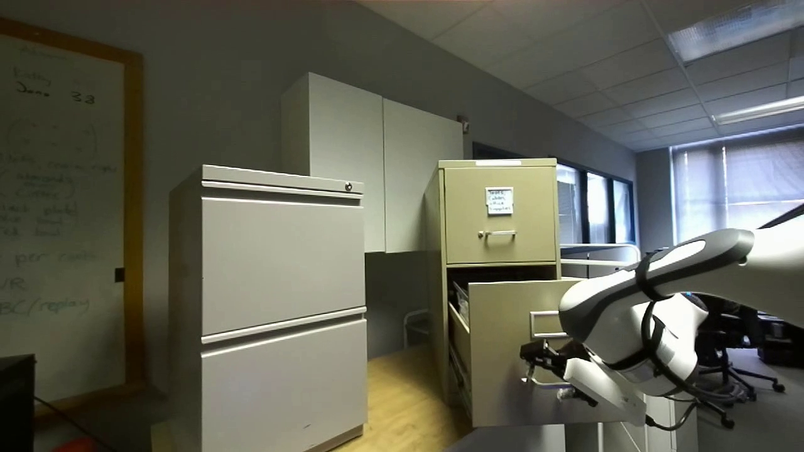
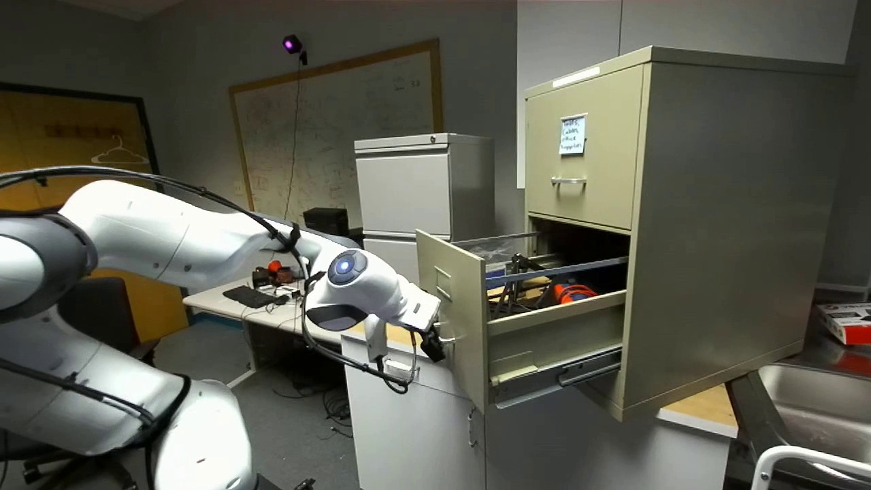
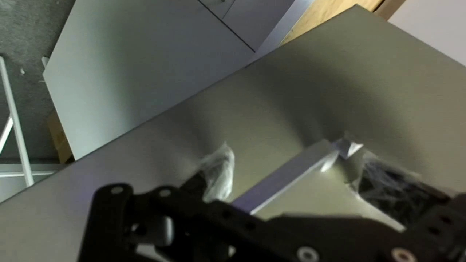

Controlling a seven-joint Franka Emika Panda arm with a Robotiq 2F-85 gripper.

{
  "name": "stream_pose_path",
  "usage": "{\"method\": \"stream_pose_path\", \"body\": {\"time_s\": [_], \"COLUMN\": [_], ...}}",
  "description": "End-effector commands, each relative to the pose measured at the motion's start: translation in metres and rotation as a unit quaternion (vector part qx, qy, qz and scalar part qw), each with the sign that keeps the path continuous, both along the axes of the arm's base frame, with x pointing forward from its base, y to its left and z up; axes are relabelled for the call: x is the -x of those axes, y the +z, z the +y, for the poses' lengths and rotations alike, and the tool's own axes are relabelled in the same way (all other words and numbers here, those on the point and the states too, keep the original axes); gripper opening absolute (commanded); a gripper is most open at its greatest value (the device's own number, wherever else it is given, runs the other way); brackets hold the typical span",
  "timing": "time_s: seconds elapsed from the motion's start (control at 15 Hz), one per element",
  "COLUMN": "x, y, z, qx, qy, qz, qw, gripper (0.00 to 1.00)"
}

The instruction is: Open the bottom drawer of the right cabinet

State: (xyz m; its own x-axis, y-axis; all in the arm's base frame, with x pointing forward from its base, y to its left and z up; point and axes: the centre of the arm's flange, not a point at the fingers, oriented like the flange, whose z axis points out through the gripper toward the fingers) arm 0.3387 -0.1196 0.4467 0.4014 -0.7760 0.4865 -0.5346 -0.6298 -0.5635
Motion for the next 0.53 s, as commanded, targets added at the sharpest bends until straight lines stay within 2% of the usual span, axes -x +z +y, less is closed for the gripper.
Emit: {"method": "stream_pose_path", "body": {"time_s": [0.0,0.2,0.47], "x": [0.039,0.033,0.032], "y": [0.011,0.004,0.0], "z": [0.04,0.06,0.096], "qx": [0.028,0.005,-0.031], "qy": [0.001,0.046,0.097], "qz": [0.001,0.065,0.148], "qw": [0.9996,0.9968,0.9838], "gripper": [1.0,1.0,1.0]}}
